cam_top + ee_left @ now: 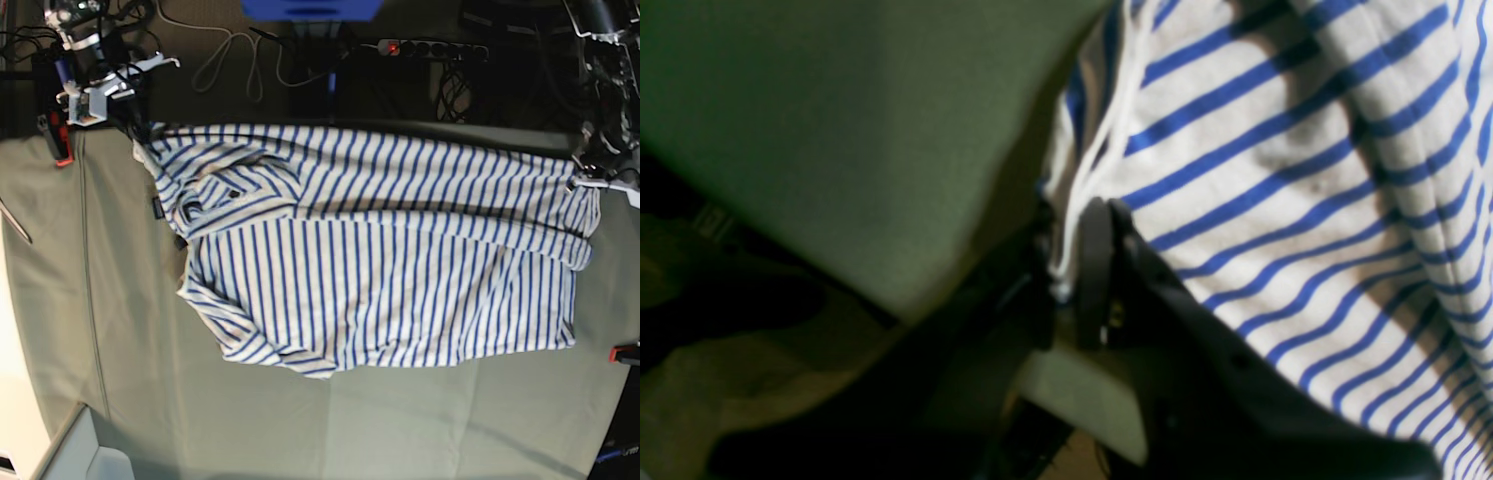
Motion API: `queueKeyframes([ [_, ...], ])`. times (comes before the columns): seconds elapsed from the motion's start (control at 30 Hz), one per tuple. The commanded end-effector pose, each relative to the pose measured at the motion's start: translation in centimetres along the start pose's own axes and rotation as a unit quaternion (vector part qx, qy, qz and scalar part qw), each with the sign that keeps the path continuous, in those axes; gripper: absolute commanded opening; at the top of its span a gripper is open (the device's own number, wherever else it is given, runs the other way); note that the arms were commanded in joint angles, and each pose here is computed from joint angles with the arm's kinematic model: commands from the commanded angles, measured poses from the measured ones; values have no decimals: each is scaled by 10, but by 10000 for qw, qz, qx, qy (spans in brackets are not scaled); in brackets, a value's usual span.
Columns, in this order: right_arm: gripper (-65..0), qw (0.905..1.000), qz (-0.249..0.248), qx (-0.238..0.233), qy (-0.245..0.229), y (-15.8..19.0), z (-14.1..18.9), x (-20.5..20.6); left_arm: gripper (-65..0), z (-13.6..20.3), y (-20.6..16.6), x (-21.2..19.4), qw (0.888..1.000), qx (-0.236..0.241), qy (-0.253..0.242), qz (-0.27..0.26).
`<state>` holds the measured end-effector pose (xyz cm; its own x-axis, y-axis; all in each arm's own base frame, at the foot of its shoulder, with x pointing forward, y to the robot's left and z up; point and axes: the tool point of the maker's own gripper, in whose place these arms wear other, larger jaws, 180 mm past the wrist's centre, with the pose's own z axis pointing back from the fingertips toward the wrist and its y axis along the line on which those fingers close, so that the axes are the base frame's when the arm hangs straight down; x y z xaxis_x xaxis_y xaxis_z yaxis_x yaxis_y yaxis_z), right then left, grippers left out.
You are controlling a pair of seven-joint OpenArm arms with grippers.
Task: Layout the t-shirt on the table in an organized manner, then fold the t-shirt properly
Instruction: 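Release the shirt and move both grippers to the opposite shirt edge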
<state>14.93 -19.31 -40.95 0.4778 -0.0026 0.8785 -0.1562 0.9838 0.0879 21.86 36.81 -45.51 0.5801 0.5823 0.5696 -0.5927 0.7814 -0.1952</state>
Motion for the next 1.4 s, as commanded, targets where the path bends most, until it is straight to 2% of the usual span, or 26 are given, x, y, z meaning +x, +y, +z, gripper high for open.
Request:
queueKeyframes([
  [0.0, -650, 9997, 13, -55, -243, -5, 4, 11, -647, 6, 3, 18, 9996, 45, -250, -121],
  [0.37, -647, 9999, 16, -55, -152, -5, 3, 7, -644, 7, 2, 21, 9995, 38, -278, -165],
  [0.47, -563, 9999, 16, -70, -137, -6, 5, 6, -600, 7, 2, 21, 9995, 44, -278, -160],
  [0.63, -382, 9998, 44, -87, -144, -7, 10, 6, -424, 8, 2, 20, 9995, 33, -278, -140],
  [0.67, -358, 9998, 49, -86, -150, -7, 10, 7, -398, 10, -1, 23, 9993, 8, -322, -164],
  [0.73, -330, 9998, 58, -92, -156, -8, 10, 7, -384, 17, 2, 31, 9988, 23, -459, -176],
  [0.93, -326, 9979, 317, -336, -446, -24, 16, 35, -379, 48, 13, 78, 9920, 91, -1259, 96],
  [1.1, -326, 9954, 472, -359, -756, -27, 6, 60, -383, 45, -23, 136, 9818, -281, -1849, 341],
  [1.23, -325, 9935, 494, -367, -961, -28, -4, 74, -383, 20, -54, 170, 9749, -626, -1906, 961],
  [1.37, -325, 9919, 532, -364, -1097, -29, -10, 84, -381, -20, -80, 189, 9740, -716, -1546, 1495],
])
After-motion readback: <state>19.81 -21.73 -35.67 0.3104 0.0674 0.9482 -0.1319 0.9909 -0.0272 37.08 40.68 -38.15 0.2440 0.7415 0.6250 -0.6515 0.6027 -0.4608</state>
